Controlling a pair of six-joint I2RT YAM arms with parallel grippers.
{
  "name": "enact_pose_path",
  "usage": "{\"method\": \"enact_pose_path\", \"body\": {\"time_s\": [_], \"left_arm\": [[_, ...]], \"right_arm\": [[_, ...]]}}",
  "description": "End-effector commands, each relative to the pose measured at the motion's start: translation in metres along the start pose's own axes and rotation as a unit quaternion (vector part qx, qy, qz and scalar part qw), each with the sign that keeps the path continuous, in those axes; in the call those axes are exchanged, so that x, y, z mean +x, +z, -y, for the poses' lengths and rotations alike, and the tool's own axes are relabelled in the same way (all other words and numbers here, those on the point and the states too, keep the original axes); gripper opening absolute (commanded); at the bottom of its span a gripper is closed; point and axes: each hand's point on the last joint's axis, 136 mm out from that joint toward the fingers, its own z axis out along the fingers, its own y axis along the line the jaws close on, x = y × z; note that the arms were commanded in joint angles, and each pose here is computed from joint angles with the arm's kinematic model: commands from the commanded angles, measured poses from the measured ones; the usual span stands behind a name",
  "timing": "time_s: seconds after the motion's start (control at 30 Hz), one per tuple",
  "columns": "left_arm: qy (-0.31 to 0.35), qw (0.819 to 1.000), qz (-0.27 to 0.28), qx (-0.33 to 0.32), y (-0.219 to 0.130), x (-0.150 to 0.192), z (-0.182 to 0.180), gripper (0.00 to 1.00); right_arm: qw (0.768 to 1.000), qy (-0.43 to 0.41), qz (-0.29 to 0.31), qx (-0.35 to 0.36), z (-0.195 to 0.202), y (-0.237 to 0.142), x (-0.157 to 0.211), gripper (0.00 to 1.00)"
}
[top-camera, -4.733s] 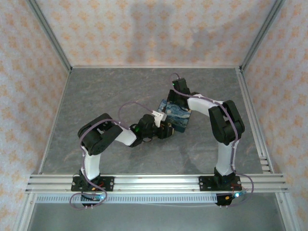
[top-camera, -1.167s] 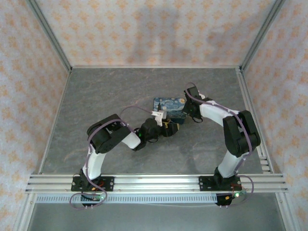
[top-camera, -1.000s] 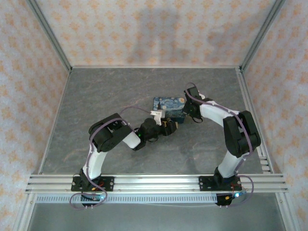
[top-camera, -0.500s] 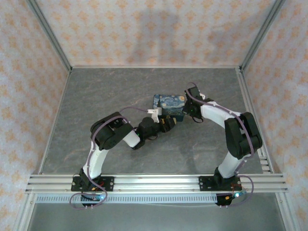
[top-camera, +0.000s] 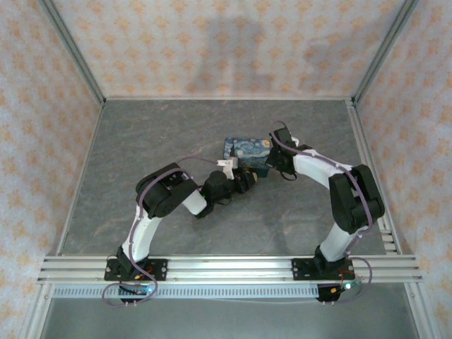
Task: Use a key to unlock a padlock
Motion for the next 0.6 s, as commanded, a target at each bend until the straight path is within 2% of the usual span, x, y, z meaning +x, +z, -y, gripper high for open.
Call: {"method": "enact_pose_path", "body": {"time_s": [0.0,0.07,0.17,0.33,0.57], "left_arm": [[-0.014,0.999,-0.038,-0.037,-0.001,0.022,-0.027,0.34],[-0.017,0.998,-0.042,-0.039,-0.003,0.023,-0.029,0.28],[-0.024,0.997,-0.053,-0.043,-0.007,0.024,-0.032,0.25],[-0.021,0.996,-0.070,-0.055,-0.017,0.023,-0.032,0.15],[-0.020,0.993,-0.103,-0.060,-0.023,0.020,-0.024,0.04]], "right_arm": [[1.000,0.001,0.006,-0.008,-0.003,-0.007,0.002,0.00],[1.000,0.000,0.008,-0.007,-0.002,-0.008,0.001,0.00],[1.000,-0.001,0.012,-0.007,-0.001,-0.012,0.000,0.00],[1.000,0.004,0.020,-0.019,0.001,-0.020,-0.004,0.00],[0.996,0.007,0.045,-0.076,0.007,-0.053,-0.006,0.00]]}}
